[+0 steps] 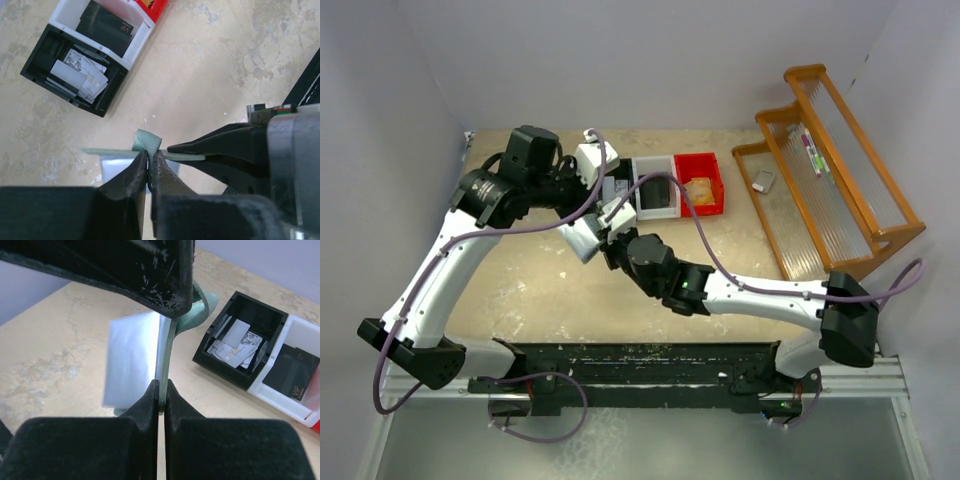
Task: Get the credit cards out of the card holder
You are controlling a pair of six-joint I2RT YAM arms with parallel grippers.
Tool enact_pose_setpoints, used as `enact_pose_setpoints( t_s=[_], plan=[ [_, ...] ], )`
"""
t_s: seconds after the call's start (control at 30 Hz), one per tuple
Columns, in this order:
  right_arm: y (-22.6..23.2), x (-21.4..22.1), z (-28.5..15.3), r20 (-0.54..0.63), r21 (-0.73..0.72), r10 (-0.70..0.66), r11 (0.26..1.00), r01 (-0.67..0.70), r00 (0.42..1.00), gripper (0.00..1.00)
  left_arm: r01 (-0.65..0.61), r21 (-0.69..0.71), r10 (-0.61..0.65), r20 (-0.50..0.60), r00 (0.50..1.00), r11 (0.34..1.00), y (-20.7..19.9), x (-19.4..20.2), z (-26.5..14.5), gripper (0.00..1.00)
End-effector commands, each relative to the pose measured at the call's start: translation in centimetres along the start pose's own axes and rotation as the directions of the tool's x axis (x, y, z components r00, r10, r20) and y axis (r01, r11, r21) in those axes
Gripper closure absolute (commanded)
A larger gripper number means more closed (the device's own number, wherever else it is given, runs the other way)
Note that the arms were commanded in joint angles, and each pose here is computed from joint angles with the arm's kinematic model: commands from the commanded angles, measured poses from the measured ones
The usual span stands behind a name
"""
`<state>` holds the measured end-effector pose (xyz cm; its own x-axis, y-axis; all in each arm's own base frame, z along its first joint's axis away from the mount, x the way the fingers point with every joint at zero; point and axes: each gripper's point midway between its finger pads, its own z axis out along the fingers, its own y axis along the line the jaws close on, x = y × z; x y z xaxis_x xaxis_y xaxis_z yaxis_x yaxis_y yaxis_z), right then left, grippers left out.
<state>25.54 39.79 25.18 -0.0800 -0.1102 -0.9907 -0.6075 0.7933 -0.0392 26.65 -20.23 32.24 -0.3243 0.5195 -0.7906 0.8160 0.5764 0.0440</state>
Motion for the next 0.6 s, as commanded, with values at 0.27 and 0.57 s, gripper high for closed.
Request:
enact_pose_setpoints(
  t_s=[0.27,0.57],
  plan=[
    [-1.3,-6.3,-7.0,0.028,-0.468,0.247,0.86,-0.206,0.969,1.0,-0.089,0.079,0.086,0.04,0.995,0.993,-2.0,0.1,-2.1,0.06],
    [-1.2,-6.7,-11.9,-0.089,-0.766,0.236,0.605,-0.218,0.968,1.0,-0.121,0.195,0.097,0.128,0.987,0.973,-5.2,0.6,-4.0,0.03]
  ],
)
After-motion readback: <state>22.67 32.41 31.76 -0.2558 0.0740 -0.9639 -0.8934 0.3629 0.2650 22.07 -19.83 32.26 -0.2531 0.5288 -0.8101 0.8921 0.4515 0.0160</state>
